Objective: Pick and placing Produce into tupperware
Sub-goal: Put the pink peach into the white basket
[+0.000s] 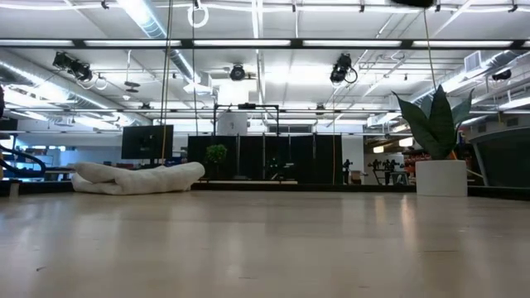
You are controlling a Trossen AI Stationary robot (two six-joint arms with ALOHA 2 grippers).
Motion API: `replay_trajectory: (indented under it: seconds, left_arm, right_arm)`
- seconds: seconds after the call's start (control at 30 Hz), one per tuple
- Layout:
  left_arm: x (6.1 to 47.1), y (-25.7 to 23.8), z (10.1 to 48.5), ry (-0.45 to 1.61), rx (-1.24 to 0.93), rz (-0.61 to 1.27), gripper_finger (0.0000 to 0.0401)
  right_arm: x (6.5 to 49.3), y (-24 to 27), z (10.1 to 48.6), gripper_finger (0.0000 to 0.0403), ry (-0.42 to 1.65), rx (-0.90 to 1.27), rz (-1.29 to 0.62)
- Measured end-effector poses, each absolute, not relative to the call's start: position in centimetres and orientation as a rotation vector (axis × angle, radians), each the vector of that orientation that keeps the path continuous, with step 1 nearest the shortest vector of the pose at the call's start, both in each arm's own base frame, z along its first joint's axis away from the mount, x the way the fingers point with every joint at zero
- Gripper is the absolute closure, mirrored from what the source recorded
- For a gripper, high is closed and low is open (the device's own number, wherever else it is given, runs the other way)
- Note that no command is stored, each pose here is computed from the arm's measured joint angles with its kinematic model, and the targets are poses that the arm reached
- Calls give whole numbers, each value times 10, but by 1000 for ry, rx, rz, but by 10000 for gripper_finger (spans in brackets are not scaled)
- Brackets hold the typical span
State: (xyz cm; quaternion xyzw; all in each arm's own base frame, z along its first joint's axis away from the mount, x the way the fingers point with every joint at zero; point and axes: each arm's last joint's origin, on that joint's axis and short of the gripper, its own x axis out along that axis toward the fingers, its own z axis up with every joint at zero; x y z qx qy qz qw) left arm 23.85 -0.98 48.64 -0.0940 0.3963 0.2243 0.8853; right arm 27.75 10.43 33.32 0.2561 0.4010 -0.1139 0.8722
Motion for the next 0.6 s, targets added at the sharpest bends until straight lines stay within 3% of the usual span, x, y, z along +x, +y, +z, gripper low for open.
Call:
replay_trajectory:
  seconds: [0.13,0.3,0.43,0.6]
  left_arm:
    - [229,-9,492,794,-229,474,362]
    - [220,-8,497,762,-274,486,369]
    - [212,-8,501,744,-276,479,381]
    - [202,-7,505,704,-351,499,395]
  right_arm:
    - [227,118,356,377,871,609,-219]
    - [189,139,345,377,1104,543,-240]
    - [172,157,333,376,1334,521,-233]
    - [167,187,322,377,1461,565,-150]
